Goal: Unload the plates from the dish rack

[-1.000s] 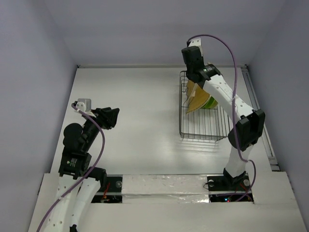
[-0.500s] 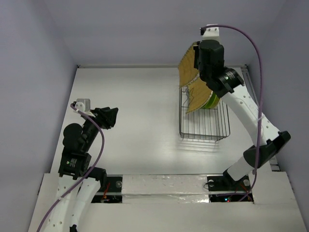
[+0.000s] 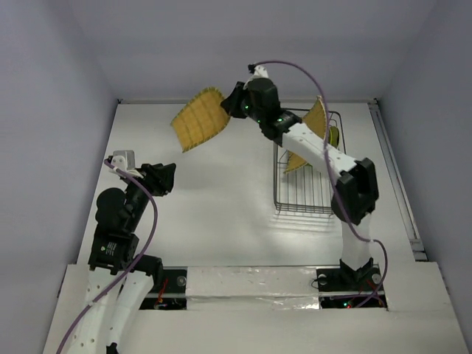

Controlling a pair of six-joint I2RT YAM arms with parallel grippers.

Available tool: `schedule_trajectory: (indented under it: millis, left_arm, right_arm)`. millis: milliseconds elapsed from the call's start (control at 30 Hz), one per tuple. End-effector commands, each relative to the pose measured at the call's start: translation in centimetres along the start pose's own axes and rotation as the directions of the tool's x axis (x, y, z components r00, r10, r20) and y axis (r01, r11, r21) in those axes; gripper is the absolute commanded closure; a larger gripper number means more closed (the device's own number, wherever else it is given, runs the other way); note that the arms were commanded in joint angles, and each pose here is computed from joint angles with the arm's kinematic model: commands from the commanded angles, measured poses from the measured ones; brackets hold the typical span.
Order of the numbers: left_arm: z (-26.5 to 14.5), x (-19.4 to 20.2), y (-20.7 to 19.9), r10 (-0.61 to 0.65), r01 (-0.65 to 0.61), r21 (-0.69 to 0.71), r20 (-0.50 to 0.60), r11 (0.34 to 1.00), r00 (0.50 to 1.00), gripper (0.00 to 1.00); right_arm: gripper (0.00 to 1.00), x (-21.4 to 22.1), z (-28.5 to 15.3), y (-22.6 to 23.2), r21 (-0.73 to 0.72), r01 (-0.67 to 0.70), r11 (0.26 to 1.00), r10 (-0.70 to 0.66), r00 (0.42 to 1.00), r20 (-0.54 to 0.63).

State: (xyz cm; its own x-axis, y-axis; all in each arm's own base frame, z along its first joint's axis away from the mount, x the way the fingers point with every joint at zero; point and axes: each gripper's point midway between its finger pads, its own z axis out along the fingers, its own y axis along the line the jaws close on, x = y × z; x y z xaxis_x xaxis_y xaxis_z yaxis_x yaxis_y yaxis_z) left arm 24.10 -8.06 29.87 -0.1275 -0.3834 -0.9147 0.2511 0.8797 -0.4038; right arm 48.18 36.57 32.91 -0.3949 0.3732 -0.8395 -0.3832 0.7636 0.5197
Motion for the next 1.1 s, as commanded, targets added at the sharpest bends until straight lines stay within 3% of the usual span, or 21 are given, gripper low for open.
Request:
schedule_trajectory:
  millis: [0, 67, 100, 167, 200, 333, 633, 967, 1000, 1067]
  left_arm:
    - [-0.5, -3.1, -0.7, 0.003, -0.003, 0.002, 0.087, 1.0, 0.996, 0.59]
    - [-0.4, -2.9, -0.9, 0.004, -0.006, 0.014, 0.082, 1.0, 0.997, 0.59]
    - [-0.3, -2.8, -0.9, 0.003, -0.004, 0.015, 0.078, 1.0, 0.997, 0.59]
    - [-0.3, -2.8, -1.0, 0.003, -0.004, 0.019, 0.076, 1.0, 0.997, 0.59]
    - [-0.2, -2.7, -0.9, 0.001, -0.002, 0.018, 0.072, 1.0, 0.997, 0.59]
    - [-0.2, -2.6, -1.0, 0.001, -0.002, 0.022, 0.068, 1.0, 0.998, 0.59]
    - [-0.3, -2.5, -1.2, 0.0, -0.002, 0.034, 0.068, 0.999, 0.998, 0.59]
    - [-0.4, -2.6, -1.2, 0.0, -0.002, 0.035, 0.071, 0.999, 0.997, 0.59]
    - [-0.4, -2.6, -1.2, 0.0, -0.002, 0.035, 0.071, 0.999, 0.997, 0.59]
    - [-0.4, -2.5, -1.2, 0.001, -0.004, 0.034, 0.07, 0.999, 0.998, 0.59]
  right_arm:
    - [1.0, -1.6, 2.4, 5.8, -0.224, -0.193, 0.955, 0.209, 0.977, 0.049]
    - [1.0, -0.7, 3.9, 6.3, -0.236, -0.224, 0.946, 0.237, 0.971, 0.03]
    - [1.0, 2.5, 5.8, 5.6, -0.213, -0.239, 0.947, 0.241, 0.97, -0.02]
    - [1.0, 3.3, 7.2, 5.8, -0.225, -0.285, 0.932, 0.281, 0.958, -0.049]
    - [1.0, 6.0, 8.7, 4.8, -0.207, -0.305, 0.93, 0.29, 0.952, -0.097]
    - [1.0, 9.1, 10.8, 4.0, -0.194, -0.374, 0.907, 0.348, 0.924, -0.156]
    - [0.77, 14.7, 11.6, 2.1, -0.125, -0.411, 0.903, 0.37, 0.893, -0.257]
    - [0.74, 17.8, 11.5, -0.1, -0.067, -0.39, 0.918, 0.356, 0.887, -0.294]
    - [0.72, 17.9, 11.5, -0.2, -0.064, -0.389, 0.919, 0.355, 0.888, -0.292]
    - [0.57, 17.8, 11.4, -0.3, -0.057, -0.365, 0.929, 0.334, 0.896, -0.293]
